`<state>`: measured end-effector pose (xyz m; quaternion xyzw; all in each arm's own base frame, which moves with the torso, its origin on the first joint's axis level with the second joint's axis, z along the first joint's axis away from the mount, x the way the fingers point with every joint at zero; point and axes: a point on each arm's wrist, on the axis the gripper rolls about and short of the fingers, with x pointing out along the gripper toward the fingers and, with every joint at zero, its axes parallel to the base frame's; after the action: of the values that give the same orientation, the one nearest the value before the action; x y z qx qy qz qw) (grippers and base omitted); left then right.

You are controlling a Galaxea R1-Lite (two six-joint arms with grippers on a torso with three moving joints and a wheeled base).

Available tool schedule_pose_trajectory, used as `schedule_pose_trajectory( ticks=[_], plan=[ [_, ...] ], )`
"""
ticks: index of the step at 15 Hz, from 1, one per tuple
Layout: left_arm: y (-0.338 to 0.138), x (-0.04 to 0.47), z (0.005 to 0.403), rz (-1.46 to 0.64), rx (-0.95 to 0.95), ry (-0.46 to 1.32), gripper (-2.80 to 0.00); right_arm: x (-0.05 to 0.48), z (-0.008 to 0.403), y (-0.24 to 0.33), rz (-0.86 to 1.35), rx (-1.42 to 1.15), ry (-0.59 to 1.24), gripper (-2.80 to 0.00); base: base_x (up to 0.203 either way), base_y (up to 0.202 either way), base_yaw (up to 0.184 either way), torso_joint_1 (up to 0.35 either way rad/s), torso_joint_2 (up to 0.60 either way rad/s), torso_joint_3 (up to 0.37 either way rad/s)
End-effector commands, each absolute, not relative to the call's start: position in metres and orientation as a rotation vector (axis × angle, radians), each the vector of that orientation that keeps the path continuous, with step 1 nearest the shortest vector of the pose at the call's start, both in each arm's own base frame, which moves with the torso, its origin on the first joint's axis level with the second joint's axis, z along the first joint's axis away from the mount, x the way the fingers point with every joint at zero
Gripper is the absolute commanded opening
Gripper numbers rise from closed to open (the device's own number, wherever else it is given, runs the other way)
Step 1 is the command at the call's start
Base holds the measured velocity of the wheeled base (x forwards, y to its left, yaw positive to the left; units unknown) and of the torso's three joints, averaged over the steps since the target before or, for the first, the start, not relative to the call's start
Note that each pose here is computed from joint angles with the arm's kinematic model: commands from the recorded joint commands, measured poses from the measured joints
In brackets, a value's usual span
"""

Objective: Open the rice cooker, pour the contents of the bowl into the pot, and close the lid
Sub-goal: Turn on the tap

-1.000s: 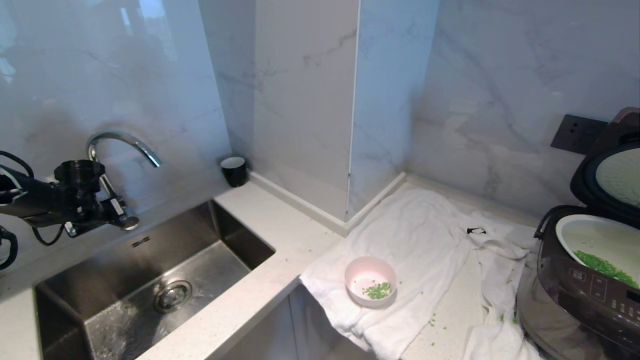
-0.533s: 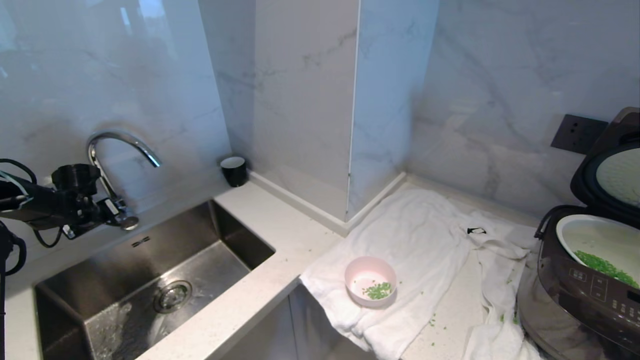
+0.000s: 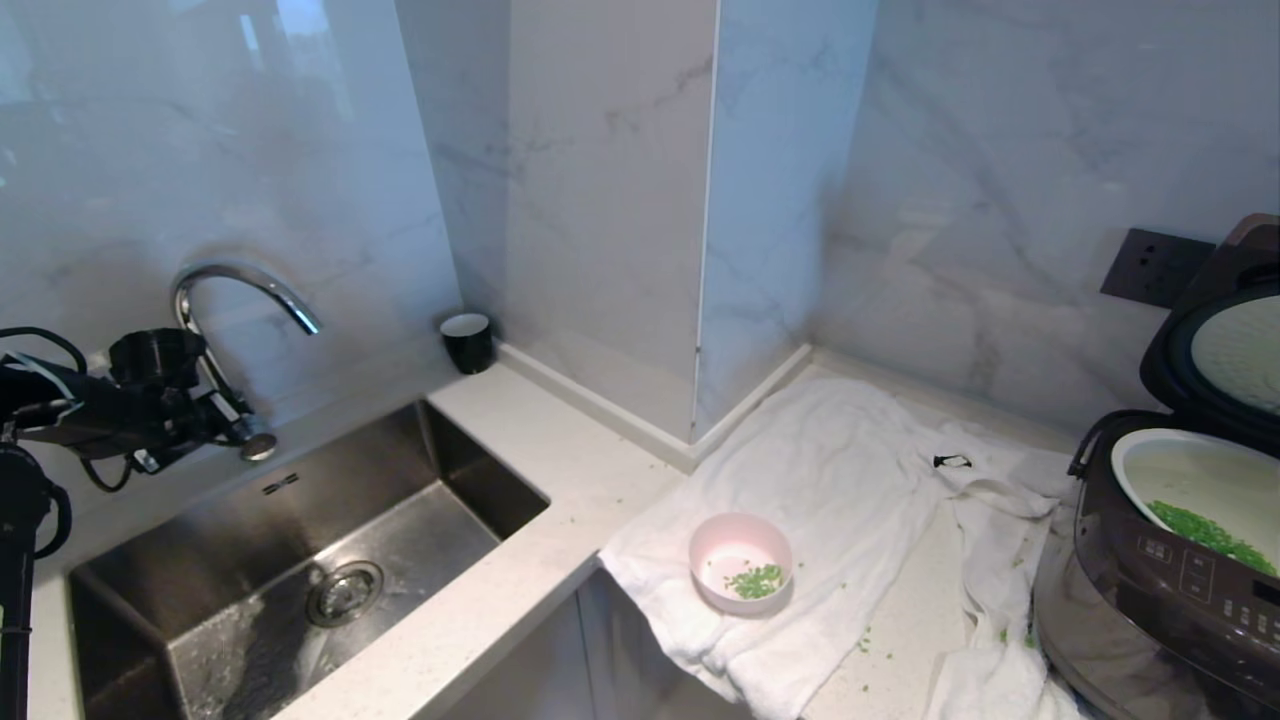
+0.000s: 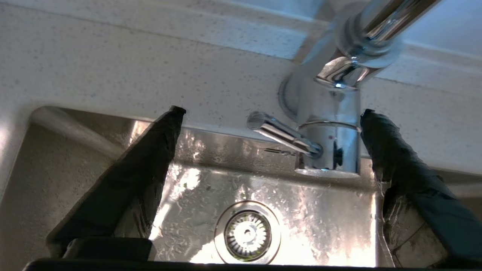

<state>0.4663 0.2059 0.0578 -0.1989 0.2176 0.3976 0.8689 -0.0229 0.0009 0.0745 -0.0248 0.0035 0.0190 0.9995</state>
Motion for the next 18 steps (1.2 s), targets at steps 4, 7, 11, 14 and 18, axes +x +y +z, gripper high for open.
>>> schedule_pose_trajectory(
  ticks=[4, 7, 11, 14, 18],
  plan=[
    [0.2113, 0.4648, 0.0538, 0.847, -0.418, 0.458, -2.8, -0.0228, 0.0745, 0.0008, 0.039, -0.05, 0.008, -2.8, 0.0, 0.0, 0.0, 0.0, 0.0, 0.0],
    [0.2125, 0.4649, 0.0559, 0.848, -0.419, 0.45, -2.8, -0.0228, 0.0745, 0.0009, 0.039, -0.05, 0.008, -2.8, 0.0, 0.0, 0.0, 0.0, 0.0, 0.0],
    [0.2135, 0.4648, 0.0559, 0.858, -0.413, 0.448, -2.8, -0.0228, 0.0745, 0.0008, 0.04, -0.05, 0.008, -2.8, 0.0, 0.0, 0.0, 0.0, 0.0, 0.0],
    [0.2124, 0.4641, 0.0587, 0.857, -0.412, 0.445, -2.8, -0.0228, 0.0745, 0.0009, 0.039, -0.05, 0.008, -2.8, 0.0, 0.0, 0.0, 0.0, 0.0, 0.0],
    [0.2115, 0.4622, 0.0616, 0.856, -0.416, 0.444, -2.8, -0.0228, 0.0745, 0.0008, 0.04, -0.05, 0.008, -2.8, 0.0, 0.0, 0.0, 0.0, 0.0, 0.0]
  ],
)
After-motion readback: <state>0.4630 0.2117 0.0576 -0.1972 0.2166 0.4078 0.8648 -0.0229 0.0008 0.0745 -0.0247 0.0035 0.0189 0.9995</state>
